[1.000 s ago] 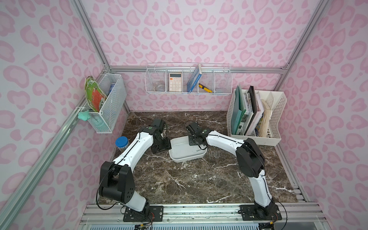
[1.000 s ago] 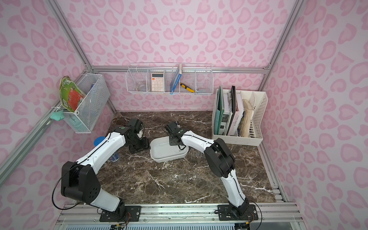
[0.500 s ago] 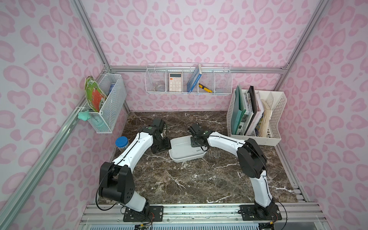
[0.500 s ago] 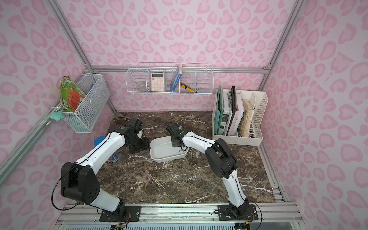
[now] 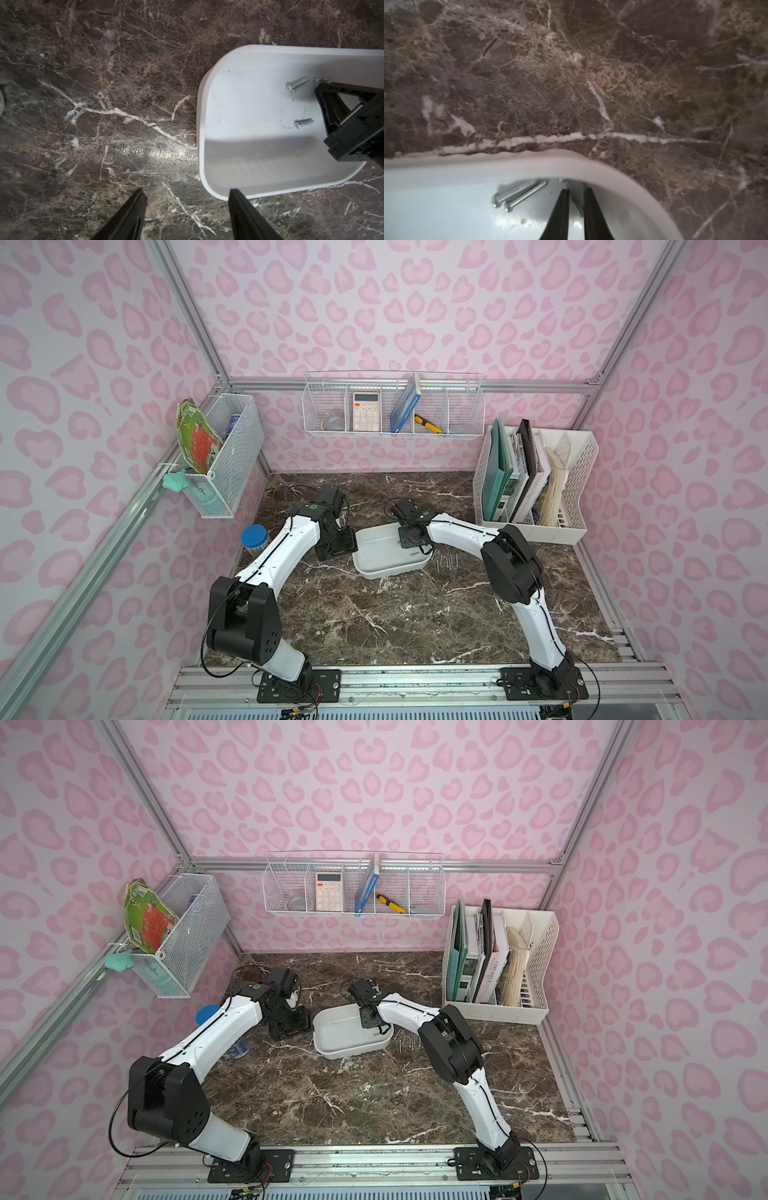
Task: Take out the screws from the storage box
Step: Pick up the screw from the storage box.
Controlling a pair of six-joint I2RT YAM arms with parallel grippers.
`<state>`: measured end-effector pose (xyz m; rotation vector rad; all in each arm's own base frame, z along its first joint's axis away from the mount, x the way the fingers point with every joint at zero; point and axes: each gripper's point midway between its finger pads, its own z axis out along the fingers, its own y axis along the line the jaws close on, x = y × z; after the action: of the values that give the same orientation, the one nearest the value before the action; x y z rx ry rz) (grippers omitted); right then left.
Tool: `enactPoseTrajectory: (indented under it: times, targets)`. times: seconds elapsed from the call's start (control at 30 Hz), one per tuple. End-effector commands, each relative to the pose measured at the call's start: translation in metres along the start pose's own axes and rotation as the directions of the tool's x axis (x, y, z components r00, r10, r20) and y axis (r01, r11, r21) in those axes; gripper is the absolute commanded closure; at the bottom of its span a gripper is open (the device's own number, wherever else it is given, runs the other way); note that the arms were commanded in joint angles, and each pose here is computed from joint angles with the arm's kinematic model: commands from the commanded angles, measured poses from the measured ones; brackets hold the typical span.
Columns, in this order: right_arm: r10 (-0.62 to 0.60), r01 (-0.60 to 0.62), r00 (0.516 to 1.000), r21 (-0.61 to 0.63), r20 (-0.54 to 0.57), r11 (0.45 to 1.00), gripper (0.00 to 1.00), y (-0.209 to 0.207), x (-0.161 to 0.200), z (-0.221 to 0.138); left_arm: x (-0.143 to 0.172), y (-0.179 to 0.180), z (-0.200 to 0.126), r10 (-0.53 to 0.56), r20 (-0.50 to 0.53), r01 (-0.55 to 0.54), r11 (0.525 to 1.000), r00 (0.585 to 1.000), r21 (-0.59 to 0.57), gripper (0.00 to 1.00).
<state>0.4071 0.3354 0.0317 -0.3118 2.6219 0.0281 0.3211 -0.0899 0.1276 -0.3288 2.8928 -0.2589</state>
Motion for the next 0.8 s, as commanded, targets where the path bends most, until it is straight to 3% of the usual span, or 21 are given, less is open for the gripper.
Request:
enactPoseTrajectory:
  times: [0.0,0.5,0.77]
  targets:
    - [-0.012,0.012,1.0,0.004,-0.023,1.0,0.83,0.0,0.006,0.005,0.0,0.001,0.0,0.009,-0.003,-0.009,1.0,1.0,-0.006,0.32]
    - [0.034,-0.036,0.993,-0.017,-0.117,0.999,0.84,0.003,0.031,0.031,0.0,0.002,0.001,0.006,-0.005,-0.006,1.0,1.0,-0.013,0.32]
    - [0.071,-0.077,0.991,-0.043,-0.112,0.996,0.93,0.004,0.031,0.026,0.0,0.003,0.002,0.006,-0.006,-0.006,1.0,1.0,-0.018,0.33]
